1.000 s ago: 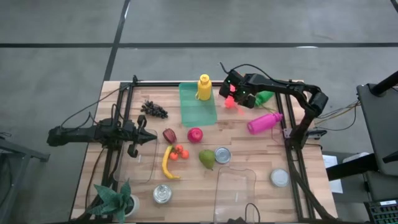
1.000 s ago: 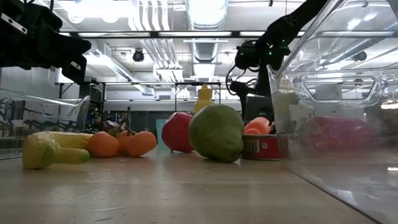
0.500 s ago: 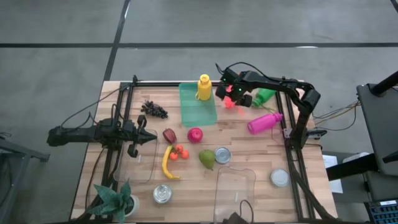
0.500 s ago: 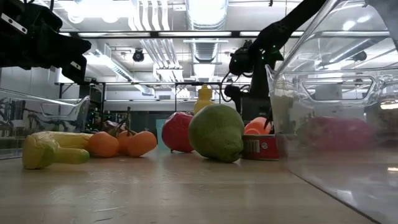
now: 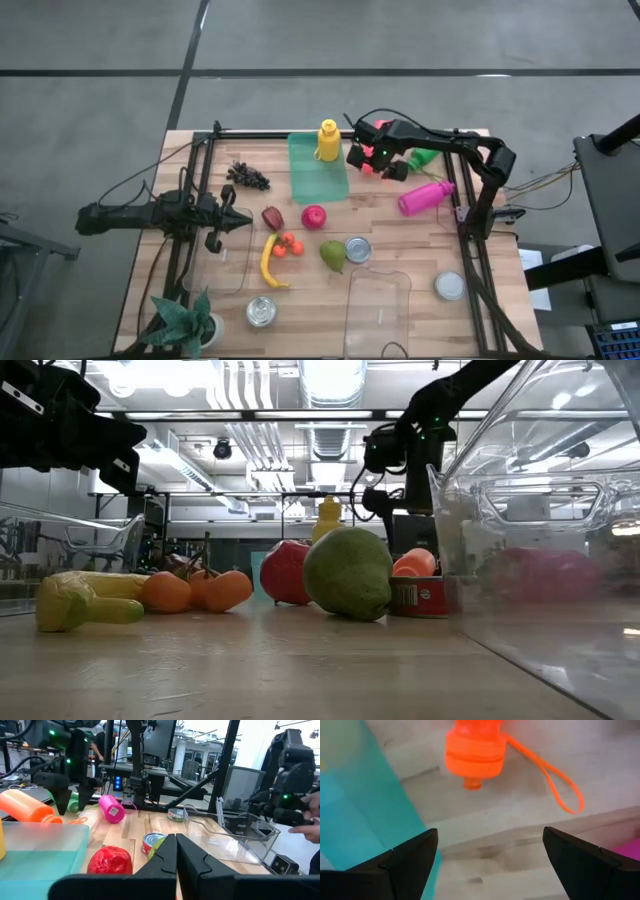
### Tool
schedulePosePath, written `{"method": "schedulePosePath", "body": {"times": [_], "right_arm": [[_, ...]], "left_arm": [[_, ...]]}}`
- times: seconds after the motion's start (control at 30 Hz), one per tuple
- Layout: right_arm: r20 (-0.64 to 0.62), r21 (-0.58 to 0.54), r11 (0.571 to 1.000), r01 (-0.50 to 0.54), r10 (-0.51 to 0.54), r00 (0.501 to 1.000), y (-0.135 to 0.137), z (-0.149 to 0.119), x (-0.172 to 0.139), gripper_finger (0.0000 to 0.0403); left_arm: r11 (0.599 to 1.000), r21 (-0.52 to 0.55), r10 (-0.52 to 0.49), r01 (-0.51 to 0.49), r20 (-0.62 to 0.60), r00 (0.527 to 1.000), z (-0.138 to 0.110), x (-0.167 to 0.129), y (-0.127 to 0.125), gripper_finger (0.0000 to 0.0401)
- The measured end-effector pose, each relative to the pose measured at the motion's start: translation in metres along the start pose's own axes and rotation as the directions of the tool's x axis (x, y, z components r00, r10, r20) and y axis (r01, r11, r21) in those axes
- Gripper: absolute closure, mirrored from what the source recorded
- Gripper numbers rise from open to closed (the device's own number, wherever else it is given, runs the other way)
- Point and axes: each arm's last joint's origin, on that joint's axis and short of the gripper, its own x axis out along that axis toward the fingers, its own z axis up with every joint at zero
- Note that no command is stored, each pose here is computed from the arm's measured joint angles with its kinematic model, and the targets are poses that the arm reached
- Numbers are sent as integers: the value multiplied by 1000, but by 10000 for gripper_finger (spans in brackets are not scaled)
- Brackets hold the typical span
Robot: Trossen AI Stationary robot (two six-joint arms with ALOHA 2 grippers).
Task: Pick & Place Food Item
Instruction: Put the orange water bottle into the green bin
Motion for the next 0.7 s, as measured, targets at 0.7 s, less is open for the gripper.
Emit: {"method": "schedulePosePath", "body": {"times": [0.7], "right_arm": [[525,-40,994,-102,107,844,-14,-64,43,44]], "left_arm": [[1000,0,0,0,0,1000,0,0,0,400]]}}
